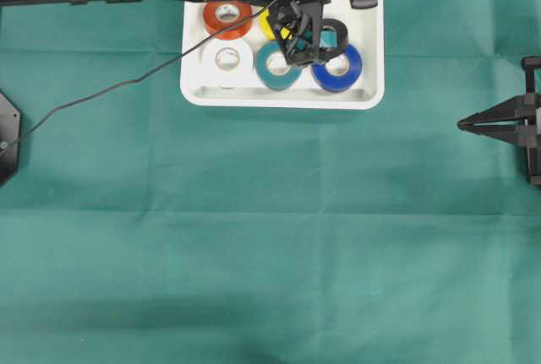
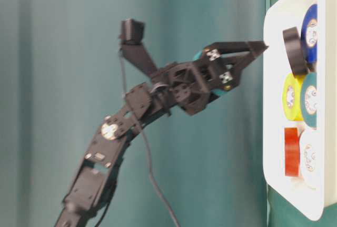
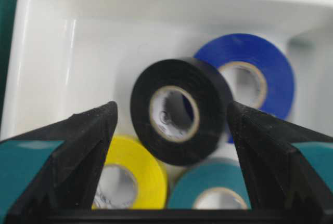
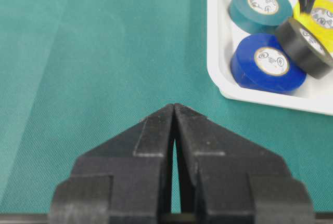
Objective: Put the tape into the white case with the left arm.
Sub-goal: 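Carry the black roll into the tray above the blue roll, then release the black roll and retract the left gripper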
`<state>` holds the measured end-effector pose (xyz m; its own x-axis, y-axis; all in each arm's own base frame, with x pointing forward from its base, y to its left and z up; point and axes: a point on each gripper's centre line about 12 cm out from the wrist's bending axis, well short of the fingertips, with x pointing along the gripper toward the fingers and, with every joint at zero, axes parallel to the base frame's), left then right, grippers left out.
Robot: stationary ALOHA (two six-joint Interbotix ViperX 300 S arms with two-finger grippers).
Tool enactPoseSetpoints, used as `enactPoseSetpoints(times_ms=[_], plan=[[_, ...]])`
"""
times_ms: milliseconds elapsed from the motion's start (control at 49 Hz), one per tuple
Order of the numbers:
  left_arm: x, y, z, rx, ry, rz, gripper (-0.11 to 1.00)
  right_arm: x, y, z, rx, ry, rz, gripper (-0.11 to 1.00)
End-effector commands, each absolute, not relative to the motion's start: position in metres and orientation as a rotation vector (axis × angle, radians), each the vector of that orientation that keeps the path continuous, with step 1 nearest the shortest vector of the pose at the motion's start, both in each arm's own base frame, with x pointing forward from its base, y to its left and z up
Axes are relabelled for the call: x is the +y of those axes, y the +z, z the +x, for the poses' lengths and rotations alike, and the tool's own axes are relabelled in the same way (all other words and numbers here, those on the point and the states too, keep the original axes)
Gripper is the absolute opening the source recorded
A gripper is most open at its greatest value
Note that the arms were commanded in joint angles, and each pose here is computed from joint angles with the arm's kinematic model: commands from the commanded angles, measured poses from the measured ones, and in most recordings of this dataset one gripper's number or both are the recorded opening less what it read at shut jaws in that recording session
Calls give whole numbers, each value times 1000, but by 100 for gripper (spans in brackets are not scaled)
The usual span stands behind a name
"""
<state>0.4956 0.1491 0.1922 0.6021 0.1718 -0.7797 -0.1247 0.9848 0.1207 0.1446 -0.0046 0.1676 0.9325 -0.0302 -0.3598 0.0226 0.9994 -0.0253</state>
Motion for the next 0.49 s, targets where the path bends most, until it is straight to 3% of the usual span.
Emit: enactPoseSetpoints(times_ms=[0, 470], plan=[[133, 229, 490, 836, 158, 75, 83, -5, 172, 147, 353, -27, -20, -9], [84, 240, 434, 847, 95, 82, 83, -5, 173, 147, 352, -27, -20, -9]])
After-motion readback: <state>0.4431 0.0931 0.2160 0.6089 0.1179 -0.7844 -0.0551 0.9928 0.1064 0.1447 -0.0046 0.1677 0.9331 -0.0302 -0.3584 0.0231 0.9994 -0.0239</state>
